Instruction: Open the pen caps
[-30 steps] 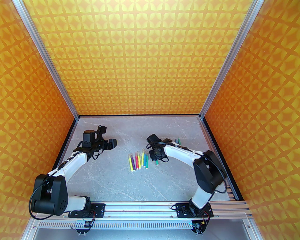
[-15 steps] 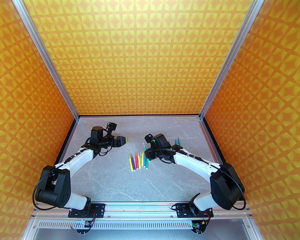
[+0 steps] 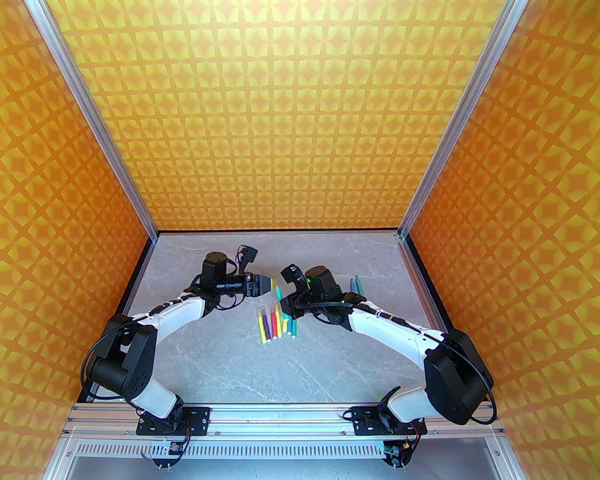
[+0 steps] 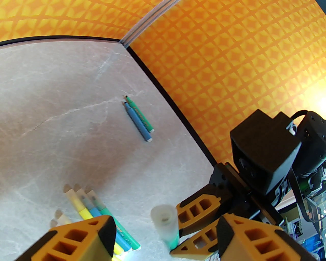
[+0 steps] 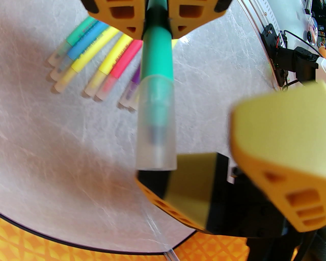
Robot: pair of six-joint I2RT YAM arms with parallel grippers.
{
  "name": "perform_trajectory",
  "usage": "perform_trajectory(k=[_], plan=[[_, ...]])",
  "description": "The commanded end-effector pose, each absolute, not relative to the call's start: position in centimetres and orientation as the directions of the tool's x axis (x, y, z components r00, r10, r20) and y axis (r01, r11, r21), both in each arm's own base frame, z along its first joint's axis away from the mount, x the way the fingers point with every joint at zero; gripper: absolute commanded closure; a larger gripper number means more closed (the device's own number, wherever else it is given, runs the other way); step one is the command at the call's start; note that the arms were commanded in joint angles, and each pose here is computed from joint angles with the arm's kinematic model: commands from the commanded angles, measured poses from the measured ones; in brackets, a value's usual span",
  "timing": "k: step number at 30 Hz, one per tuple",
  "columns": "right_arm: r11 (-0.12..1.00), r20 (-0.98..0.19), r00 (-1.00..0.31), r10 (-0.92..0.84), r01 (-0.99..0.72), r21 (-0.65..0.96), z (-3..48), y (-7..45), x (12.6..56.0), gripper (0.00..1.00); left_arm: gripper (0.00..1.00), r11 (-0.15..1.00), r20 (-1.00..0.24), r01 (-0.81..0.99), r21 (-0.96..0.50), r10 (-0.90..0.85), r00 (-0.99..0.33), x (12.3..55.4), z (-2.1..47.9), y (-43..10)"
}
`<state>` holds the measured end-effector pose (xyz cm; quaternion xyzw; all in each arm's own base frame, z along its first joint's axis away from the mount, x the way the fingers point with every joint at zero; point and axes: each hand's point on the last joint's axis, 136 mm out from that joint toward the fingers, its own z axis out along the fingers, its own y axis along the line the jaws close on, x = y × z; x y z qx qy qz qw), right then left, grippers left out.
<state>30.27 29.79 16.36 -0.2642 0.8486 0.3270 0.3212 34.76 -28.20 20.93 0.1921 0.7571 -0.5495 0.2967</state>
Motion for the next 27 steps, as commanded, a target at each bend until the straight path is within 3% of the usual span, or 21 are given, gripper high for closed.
perform_trajectory(k=[1,11,19,27], plan=[[0.602,-0.759,-0.613,-0.219,-0.697,0.390,18.1,30.7,30.2,1.00,0.33,0.273,-0.679,0.647,-0.712,-0.035,-0.733,34.9,22.4,-28.8],[0.579,-0.770,-0.598,-0.221,-0.716,0.390,18.6,31.6,30.2,1.00,0.45,0.255,-0.676,0.649,-0.717,-0.025,-0.737,34.6,22.7,-29.2],[0.593,-0.766,-0.602,-0.226,-0.709,0.382,18.3,31.4,30.3,1.00,0.67,0.233,-0.667,0.648,-0.725,-0.008,-0.745,34.5,22.4,-29.6],[0.602,-0.771,-0.598,-0.219,-0.705,0.375,18.4,31.3,30.5,1.00,0.76,0.211,-0.663,0.649,-0.731,0.003,-0.748,34.4,22.5,-29.9]])
